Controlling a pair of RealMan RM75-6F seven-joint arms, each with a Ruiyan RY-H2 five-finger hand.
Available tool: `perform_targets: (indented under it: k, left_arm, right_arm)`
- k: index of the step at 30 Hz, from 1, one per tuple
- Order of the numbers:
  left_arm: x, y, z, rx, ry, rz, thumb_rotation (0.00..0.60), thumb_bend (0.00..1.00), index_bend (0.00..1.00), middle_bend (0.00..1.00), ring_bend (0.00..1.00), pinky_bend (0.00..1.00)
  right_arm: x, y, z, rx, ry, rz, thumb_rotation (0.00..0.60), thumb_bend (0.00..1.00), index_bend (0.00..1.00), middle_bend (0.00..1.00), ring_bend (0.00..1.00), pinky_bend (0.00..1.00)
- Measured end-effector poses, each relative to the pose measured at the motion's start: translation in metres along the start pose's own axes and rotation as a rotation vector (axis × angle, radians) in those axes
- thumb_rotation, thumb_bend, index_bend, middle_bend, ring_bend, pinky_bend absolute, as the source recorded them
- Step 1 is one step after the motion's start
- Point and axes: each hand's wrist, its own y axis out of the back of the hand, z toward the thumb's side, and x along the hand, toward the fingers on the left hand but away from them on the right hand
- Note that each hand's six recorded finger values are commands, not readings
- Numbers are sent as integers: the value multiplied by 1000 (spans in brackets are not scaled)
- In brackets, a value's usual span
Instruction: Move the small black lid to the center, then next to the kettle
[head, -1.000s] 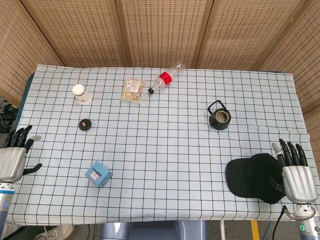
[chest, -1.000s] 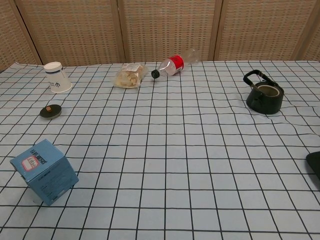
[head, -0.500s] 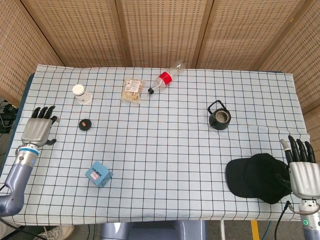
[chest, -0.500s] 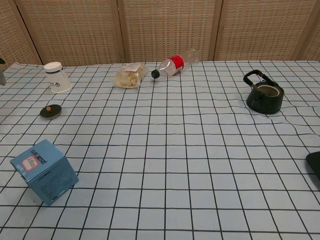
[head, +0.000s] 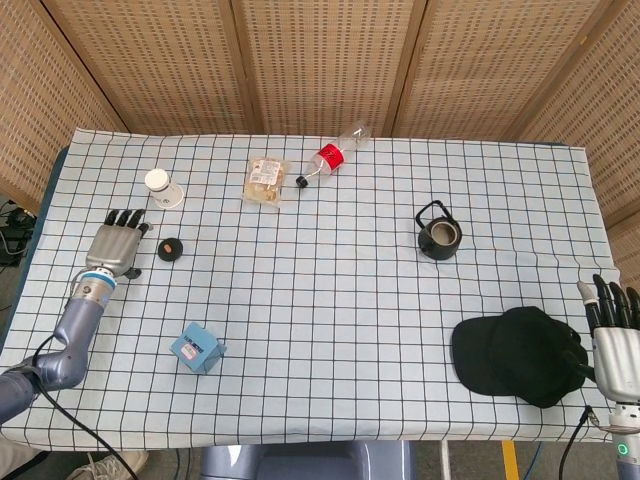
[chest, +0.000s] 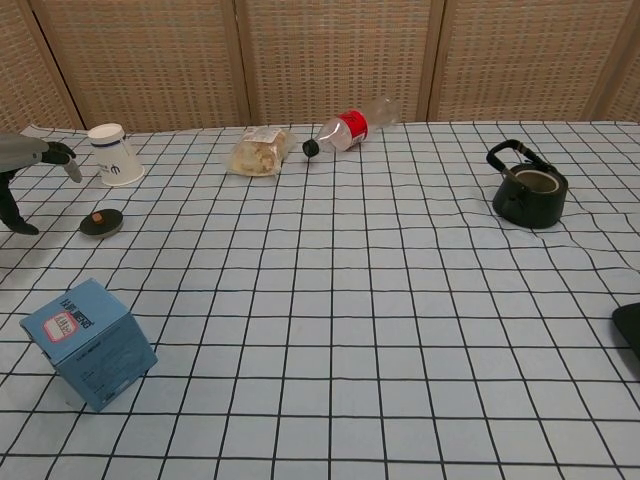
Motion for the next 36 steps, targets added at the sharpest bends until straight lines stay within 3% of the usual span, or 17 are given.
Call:
perform_targets:
  k: [4, 13, 31, 36]
  left_arm:
    - [11, -5, 13, 6, -3, -9, 600, 286, 244, 0, 0, 0]
    - [27, -12, 31, 26, -6, -26, 600, 288, 246, 0, 0, 0]
    - [38, -17, 39, 27, -4, -47, 600, 312, 260, 0, 0, 0]
    - [39, -23, 42, 17, -6, -61, 600, 368, 334, 0, 0, 0]
  right_arm:
    - [2, 2, -3, -5, -7, -1, 600, 168, 29, 0, 0, 0]
    - [3, 5, -7, -8, -18, -7, 600, 167, 29, 0, 0, 0]
    - [4, 5, -7, -13, -18, -8, 600, 167, 29, 0, 0, 0]
    - [5, 4, -5, -12, -13, -6, 600, 167, 29, 0, 0, 0]
